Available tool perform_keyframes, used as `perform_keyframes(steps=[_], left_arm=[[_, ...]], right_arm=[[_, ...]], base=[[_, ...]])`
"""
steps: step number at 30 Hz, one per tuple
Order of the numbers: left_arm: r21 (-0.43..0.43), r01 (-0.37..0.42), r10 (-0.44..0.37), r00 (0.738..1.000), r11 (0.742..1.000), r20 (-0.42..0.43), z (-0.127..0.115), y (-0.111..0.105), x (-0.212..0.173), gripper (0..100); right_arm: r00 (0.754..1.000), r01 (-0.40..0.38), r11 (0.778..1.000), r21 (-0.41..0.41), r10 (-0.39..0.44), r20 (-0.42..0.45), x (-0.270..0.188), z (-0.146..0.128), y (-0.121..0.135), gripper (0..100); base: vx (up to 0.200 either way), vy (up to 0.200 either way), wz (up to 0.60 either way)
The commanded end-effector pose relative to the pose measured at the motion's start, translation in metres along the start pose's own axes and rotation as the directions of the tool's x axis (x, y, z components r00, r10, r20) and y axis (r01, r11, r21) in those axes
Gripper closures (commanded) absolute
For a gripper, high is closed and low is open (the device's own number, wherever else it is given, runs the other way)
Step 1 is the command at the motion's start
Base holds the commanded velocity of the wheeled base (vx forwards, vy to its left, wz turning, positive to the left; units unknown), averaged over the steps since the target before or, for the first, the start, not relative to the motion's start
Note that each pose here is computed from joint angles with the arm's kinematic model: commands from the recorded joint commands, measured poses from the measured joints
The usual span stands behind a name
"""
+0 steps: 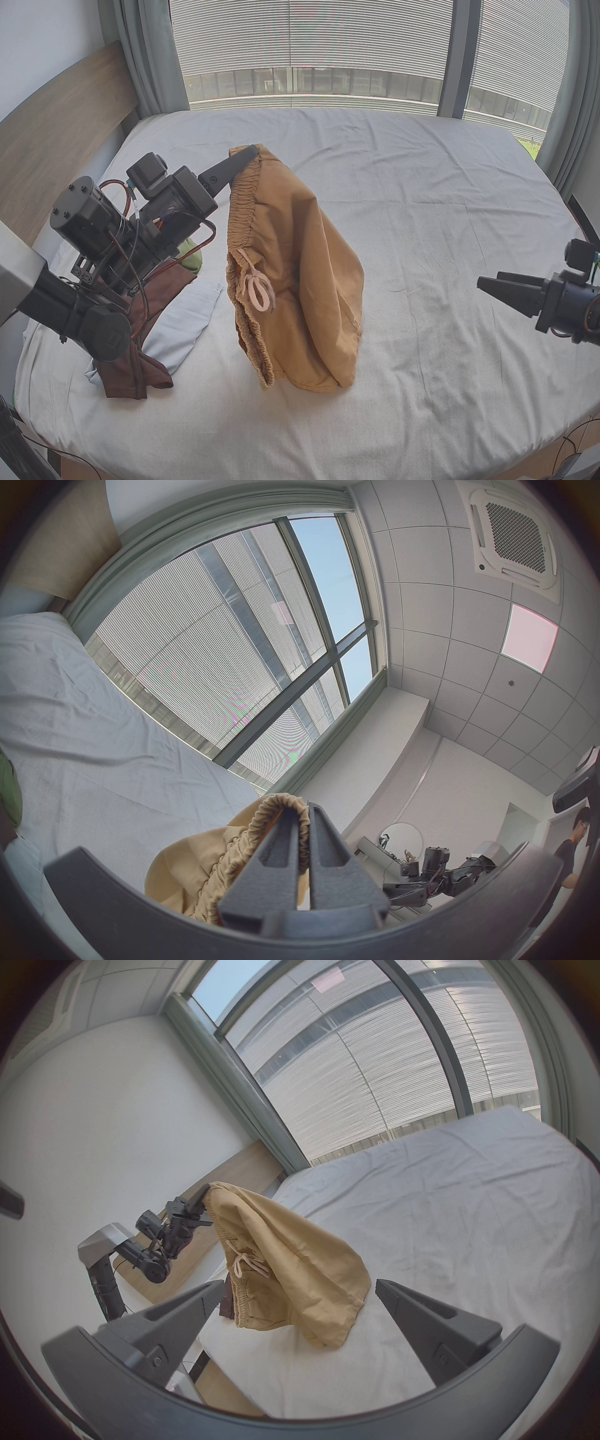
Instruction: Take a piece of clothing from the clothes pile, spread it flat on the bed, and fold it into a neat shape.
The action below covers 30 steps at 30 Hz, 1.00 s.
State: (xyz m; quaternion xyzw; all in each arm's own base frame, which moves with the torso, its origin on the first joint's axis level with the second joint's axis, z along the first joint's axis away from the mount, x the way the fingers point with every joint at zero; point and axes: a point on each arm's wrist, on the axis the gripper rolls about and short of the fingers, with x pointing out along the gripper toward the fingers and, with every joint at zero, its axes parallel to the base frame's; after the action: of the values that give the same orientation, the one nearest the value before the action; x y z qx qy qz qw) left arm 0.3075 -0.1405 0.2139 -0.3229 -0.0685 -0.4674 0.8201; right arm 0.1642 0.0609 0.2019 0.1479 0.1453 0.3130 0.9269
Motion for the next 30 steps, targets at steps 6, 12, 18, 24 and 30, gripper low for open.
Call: perform_keyframes(steps=[6, 12, 18, 24, 30], left_arm=[[0.014, -0.026, 0.026, 1.000, 1.000, 0.013, 0.008, 0.009, -0.005, 100], [0.024, -0.058, 0.058, 0.998, 0.998, -0.002, 0.002, 0.021, -0.007, 100], [0.047, -0.074, 0.075, 0.997, 0.996, -0.018, -0.006, 0.030, -0.007, 100], [0.050, -0.079, 0.079, 0.997, 0.996, -0.012, -0.002, 0.031, -0.009, 100], [0.052, -0.082, 0.083, 0.997, 0.995, -0.010, -0.002, 0.032, -0.010, 100]], right_arm=[[0.989, 0.054, 0.987, 0.150, -0.032, -0.147, 0.064, -0.026, -0.031, 0], [0.975, 0.089, 0.965, 0.247, -0.034, -0.220, 0.103, -0.050, -0.050, 0], [0.979, 0.084, 0.943, 0.322, -0.018, -0.202, 0.130, -0.062, -0.059, 0], [0.974, 0.093, 0.927, 0.363, -0.010, -0.226, 0.146, -0.072, -0.063, 0], [0.969, 0.108, 0.910, 0.401, -0.006, -0.247, 0.163, -0.080, -0.068, 0]], base=[[0.000, 0.000, 0.00], [0.000, 0.000, 0.00], [0.000, 0.000, 0.00], [0.000, 0.000, 0.00], [0.000, 0.000, 0.00]])
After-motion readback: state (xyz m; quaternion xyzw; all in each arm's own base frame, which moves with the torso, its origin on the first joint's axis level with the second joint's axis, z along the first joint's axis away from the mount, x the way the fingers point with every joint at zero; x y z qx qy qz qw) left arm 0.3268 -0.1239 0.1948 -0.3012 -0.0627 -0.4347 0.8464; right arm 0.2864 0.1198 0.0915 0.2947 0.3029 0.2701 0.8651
